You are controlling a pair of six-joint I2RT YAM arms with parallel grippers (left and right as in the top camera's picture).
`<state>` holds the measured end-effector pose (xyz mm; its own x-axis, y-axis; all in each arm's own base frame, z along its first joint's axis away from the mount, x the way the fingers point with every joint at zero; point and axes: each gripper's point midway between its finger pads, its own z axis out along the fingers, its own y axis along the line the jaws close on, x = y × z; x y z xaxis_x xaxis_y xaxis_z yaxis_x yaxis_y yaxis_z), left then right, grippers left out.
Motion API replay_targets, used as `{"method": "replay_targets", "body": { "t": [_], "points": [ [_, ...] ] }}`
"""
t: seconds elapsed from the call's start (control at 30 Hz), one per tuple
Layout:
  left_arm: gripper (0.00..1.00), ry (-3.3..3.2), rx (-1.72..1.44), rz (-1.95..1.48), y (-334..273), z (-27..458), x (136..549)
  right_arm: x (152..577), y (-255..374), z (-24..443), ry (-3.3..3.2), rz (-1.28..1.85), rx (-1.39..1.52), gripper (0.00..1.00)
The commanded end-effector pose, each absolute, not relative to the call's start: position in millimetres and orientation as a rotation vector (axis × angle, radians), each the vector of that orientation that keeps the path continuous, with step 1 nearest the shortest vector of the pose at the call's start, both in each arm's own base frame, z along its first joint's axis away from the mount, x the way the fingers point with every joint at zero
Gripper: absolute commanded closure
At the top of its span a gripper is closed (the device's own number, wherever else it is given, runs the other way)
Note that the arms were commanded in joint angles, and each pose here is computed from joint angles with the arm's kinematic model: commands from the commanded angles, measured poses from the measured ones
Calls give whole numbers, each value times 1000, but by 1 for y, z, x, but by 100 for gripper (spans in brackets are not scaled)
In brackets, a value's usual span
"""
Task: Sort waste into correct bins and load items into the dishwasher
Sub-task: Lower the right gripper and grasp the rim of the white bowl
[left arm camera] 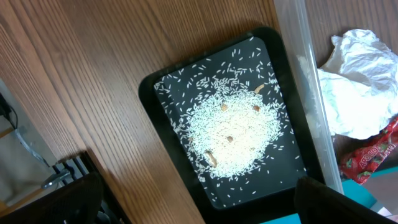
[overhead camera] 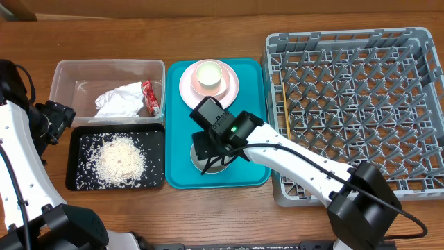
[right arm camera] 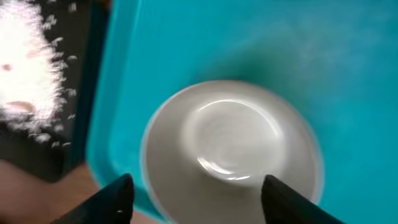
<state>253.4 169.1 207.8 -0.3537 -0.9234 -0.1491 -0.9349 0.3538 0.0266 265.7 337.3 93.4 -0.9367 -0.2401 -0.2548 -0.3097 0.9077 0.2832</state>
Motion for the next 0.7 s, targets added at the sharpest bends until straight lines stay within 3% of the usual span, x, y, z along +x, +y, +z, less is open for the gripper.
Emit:
{"method": "replay_targets", "body": {
  "t": [0.0,0.07,0.13,0.2,0.27,0.67],
  "points": [
    [0,2455,-1714,149,170,218,256,254,352,105,2873,629,-455,30],
    [0,2455,-1714,149,170,218,256,250,357,106,2870,648,-472,23],
    [0,2455,-1714,149,170,218,256,246,361,106,2858,638,-501,25],
    [0,2455,-1714,149,170,218,256,245,361,105,2835,582,-511,54],
    [0,2455,-1714,149,170,218,256,247,360,102,2811,518,-515,66],
    [0,2455,-1714,149,170,218,256,233,367,77,2729,272,-675,68]
  ]
}}
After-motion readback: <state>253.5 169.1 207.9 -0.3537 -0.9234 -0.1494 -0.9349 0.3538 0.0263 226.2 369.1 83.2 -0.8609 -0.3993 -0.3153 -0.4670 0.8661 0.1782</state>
